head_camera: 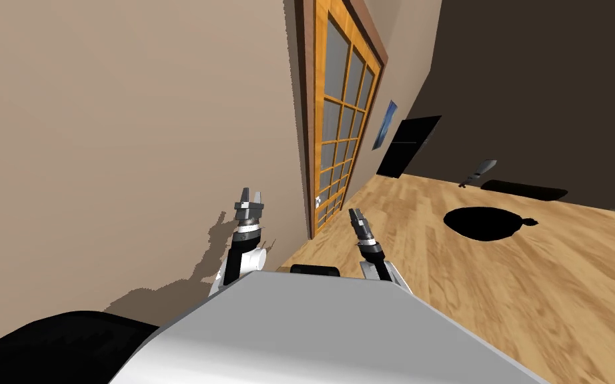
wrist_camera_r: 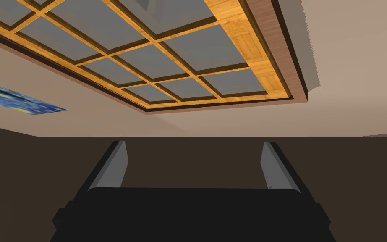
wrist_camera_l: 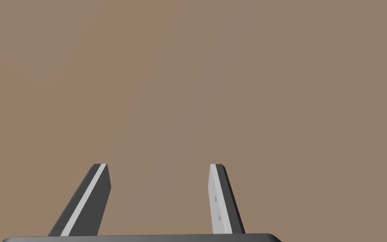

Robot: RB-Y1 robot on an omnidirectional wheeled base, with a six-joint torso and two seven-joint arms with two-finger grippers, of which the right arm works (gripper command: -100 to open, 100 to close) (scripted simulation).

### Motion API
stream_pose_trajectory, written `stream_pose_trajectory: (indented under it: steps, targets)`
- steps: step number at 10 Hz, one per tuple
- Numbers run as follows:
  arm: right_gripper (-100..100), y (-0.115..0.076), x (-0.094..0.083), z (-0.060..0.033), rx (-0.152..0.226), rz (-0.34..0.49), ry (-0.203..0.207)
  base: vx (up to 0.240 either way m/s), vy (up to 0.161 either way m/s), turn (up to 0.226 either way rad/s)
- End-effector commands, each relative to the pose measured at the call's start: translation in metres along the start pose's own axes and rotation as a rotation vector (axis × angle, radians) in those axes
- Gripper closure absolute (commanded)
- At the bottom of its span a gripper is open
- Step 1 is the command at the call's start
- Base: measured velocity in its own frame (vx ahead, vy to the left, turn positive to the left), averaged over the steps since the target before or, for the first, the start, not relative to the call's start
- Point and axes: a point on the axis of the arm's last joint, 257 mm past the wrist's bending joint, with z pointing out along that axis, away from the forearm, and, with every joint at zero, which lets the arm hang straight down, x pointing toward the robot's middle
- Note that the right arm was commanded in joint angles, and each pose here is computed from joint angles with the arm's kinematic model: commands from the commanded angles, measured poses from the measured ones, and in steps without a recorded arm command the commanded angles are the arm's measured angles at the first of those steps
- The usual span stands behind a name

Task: Pull the door open

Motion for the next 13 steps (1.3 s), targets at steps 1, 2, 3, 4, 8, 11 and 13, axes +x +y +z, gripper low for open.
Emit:
stream_pose_trajectory:
  steps: [1,2,3,4,8,11,13]
  targets:
    - [-100,-0.008,0.013,-0.0053,0.004,-0.035,0.032,0.068,0.006,0.049]
    - [-100,-0.009,0.014,-0.0059,0.006,-0.034,0.034,0.043,-0.003,0.038]
    - [-100,-0.015,0.024,-0.0097,0.007,-0.063,0.059,0.049,0.0,0.082]
    - [-100,-0.017,0.031,-0.0112,-0.003,-0.094,0.077,0.072,-0.006,0.116]
    - [-100,-0.033,0.055,-0.0248,0.009,-0.147,0.141,0.065,-0.01,0.066]
    - [-100,-0.046,0.079,-0.0372,-0.009,-0.231,0.212,0.073,-0.007,0.098]
    - [-100,-0.054,0.09,-0.0464,-0.003,-0.255,0.247,0.067,-0.004,0.05]
